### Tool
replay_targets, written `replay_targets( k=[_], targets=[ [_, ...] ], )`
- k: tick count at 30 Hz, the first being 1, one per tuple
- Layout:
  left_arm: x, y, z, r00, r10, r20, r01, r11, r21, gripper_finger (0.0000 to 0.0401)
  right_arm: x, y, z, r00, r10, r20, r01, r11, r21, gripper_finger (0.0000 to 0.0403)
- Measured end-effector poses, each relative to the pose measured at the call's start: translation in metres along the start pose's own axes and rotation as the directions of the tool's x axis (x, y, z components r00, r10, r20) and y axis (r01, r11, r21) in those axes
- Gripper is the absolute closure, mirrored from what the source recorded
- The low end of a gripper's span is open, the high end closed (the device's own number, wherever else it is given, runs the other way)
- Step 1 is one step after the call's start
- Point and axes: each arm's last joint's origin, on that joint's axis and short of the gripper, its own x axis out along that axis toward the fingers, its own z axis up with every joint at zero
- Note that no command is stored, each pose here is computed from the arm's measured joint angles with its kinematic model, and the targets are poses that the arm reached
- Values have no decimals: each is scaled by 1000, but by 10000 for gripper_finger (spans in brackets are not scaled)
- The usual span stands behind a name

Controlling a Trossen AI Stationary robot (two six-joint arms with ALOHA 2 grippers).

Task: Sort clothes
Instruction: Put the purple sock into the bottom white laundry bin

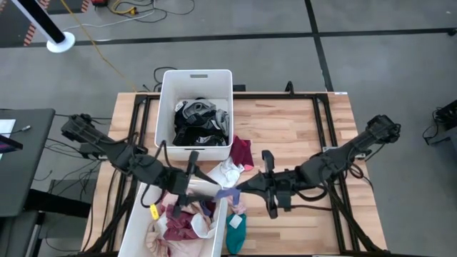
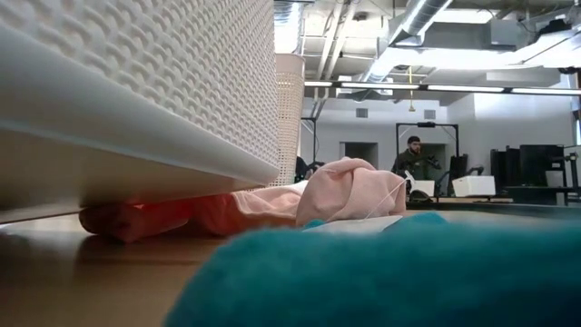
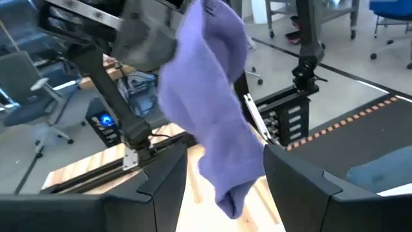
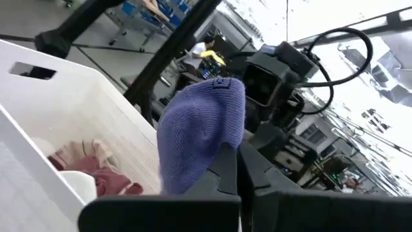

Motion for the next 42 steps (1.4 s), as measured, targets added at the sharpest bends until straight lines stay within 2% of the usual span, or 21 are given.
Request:
replay_targets(
  k=[5,14,25,31,37,42],
  targets=[
    [5,-2,-1,1000,1,3,-1,1000,-4,202,8,-2,-7,1000,-2,13,2,1000,8,403],
    [11,-3,0,999,-20,38,21,999,-28,202,28,9,-25,999,9,-39,-11,999,-31,403],
    [14,6,-8,999,22,-26,-23,1000,-17,215,28,6,-22,1000,-14,-13,13,1000,-28,403],
    [15,8,-12,994,84,-68,-80,995,68,271,27,8,-23,1000,-1,-22,0,1000,-23,403],
    [13,3,-16,991,75,-109,-57,986,160,383,26,13,-25,998,40,-55,-41,999,-1,394],
    [8,-10,-13,988,84,-131,-52,972,229,397,26,16,-29,993,74,-90,-71,997,38,378]
  ],
)
